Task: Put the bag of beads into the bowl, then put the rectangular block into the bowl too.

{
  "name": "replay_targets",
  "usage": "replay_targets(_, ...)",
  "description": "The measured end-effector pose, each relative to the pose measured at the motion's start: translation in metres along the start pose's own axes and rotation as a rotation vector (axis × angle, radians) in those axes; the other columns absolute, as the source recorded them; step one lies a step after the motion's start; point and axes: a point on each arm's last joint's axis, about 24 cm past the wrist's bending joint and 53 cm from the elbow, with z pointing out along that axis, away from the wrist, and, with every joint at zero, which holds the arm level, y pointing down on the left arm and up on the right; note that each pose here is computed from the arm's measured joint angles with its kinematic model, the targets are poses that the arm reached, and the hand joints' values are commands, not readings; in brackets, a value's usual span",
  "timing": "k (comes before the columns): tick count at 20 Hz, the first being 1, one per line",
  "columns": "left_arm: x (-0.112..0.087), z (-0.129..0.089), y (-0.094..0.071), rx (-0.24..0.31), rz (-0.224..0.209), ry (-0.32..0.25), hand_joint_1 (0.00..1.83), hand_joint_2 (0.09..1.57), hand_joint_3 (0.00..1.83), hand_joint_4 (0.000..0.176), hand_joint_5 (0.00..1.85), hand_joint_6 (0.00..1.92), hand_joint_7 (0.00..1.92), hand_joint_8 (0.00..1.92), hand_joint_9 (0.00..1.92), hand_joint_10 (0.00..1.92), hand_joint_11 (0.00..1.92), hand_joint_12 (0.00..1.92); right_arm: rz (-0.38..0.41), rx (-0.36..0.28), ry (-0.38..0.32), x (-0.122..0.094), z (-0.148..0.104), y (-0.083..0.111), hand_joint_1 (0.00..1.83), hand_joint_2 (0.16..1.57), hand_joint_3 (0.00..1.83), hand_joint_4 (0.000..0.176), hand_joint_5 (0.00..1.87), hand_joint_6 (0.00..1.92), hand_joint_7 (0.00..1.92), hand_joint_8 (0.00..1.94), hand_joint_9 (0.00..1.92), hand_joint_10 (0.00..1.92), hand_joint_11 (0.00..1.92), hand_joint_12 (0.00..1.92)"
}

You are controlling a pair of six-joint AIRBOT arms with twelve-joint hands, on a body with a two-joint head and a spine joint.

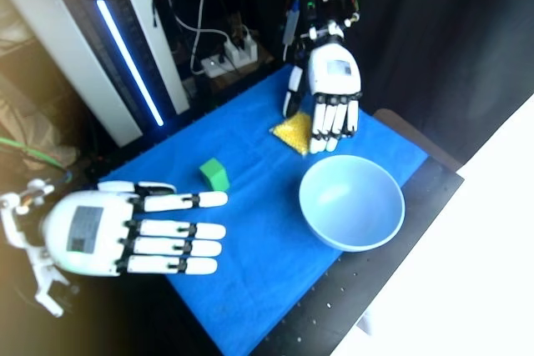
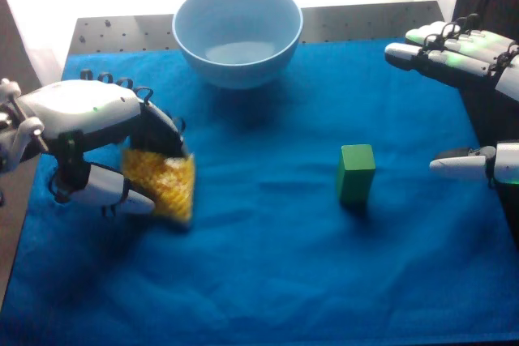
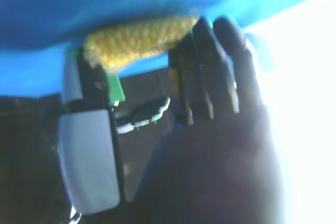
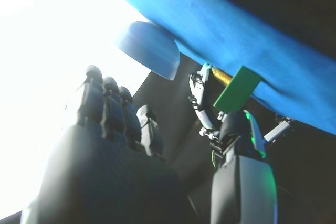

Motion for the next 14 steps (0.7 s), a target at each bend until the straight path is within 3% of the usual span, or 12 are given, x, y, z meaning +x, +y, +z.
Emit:
replay_targets(2, -0.009, 0.000, -0.003, 0.003, 0.016, -0.012, 1.23, 1.19, 0.00, 0.000, 0.90, 0.92, 0.81, 1.50, 0.53, 1.76, 0.40, 1.92, -0.001, -0.001, 0.003, 0.001, 0.000, 0.000, 0.68, 1.09, 0.01, 0.176, 0.02, 0.00, 0.00, 0.00, 0.00, 0.00, 0.00, 0.00)
replay_targets(4, -0.028, -0.006, -0.005, 0.007, 0.030, -0.052, 1.22, 1.19, 0.00, 0.000, 0.90, 0.94, 0.79, 1.52, 0.48, 1.75, 0.36, 1.92, -0.002, -0.002, 0.005, 0.001, 0.000, 0.000, 0.69, 1.09, 0.01, 0.176, 0.03, 0.00, 0.01, 0.00, 0.00, 0.00, 0.00, 0.00)
replay_targets(6, -0.055, -0.010, -0.014, 0.036, 0.031, -0.121, 1.21, 1.20, 0.00, 0.000, 0.88, 0.99, 0.77, 1.53, 0.46, 1.74, 0.38, 1.92, 0.000, -0.001, 0.002, 0.001, 0.000, 0.000, 0.68, 1.09, 0.01, 0.176, 0.03, 0.00, 0.01, 0.00, 0.00, 0.00, 0.00, 0.00)
replay_targets(7, -0.070, -0.011, -0.022, 0.063, 0.030, -0.162, 1.24, 1.17, 0.00, 0.000, 0.98, 0.83, 0.79, 1.50, 0.53, 1.64, 0.39, 1.92, -0.001, -0.001, 0.003, 0.001, 0.000, 0.000, 0.65, 1.09, 0.01, 0.176, 0.03, 0.00, 0.01, 0.00, 0.00, 0.00, 0.01, 0.01)
replay_targets(9, -0.096, -0.009, -0.038, 0.109, 0.036, -0.231, 1.25, 1.15, 0.00, 0.000, 1.01, 0.75, 0.83, 1.46, 0.60, 1.60, 0.41, 1.91, -0.001, -0.001, 0.004, 0.001, 0.000, 0.000, 0.66, 1.09, 0.00, 0.176, 0.03, 0.00, 0.01, 0.00, 0.00, 0.00, 0.00, 0.00)
replay_targets(11, -0.125, -0.001, -0.050, 0.136, 0.057, -0.305, 1.16, 1.11, 0.00, 0.000, 0.99, 0.95, 0.74, 1.44, 0.66, 1.65, 0.56, 1.92, -0.002, -0.001, 0.003, 0.001, 0.000, 0.000, 0.66, 1.09, 0.00, 0.176, 0.04, 0.00, 0.04, 0.01, 0.00, 0.00, 0.00, 0.00)
replay_targets(12, -0.145, 0.006, -0.059, 0.147, 0.062, -0.360, 1.24, 1.15, 0.00, 0.000, 0.97, 0.81, 0.85, 1.43, 0.62, 1.70, 0.52, 1.92, -0.004, 0.000, 0.003, 0.001, 0.001, -0.001, 0.65, 1.10, 0.01, 0.176, 0.02, 0.00, 0.03, 0.00, 0.00, 0.00, 0.00, 0.00)
replay_targets(14, -0.157, 0.019, -0.063, 0.145, 0.062, -0.390, 1.24, 1.15, 0.00, 0.000, 0.97, 0.80, 0.86, 1.43, 0.61, 1.70, 0.51, 1.92, -0.003, 0.001, 0.000, 0.000, 0.001, -0.002, 0.65, 1.10, 0.01, 0.176, 0.02, 0.00, 0.03, 0.00, 0.00, 0.00, 0.00, 0.00)
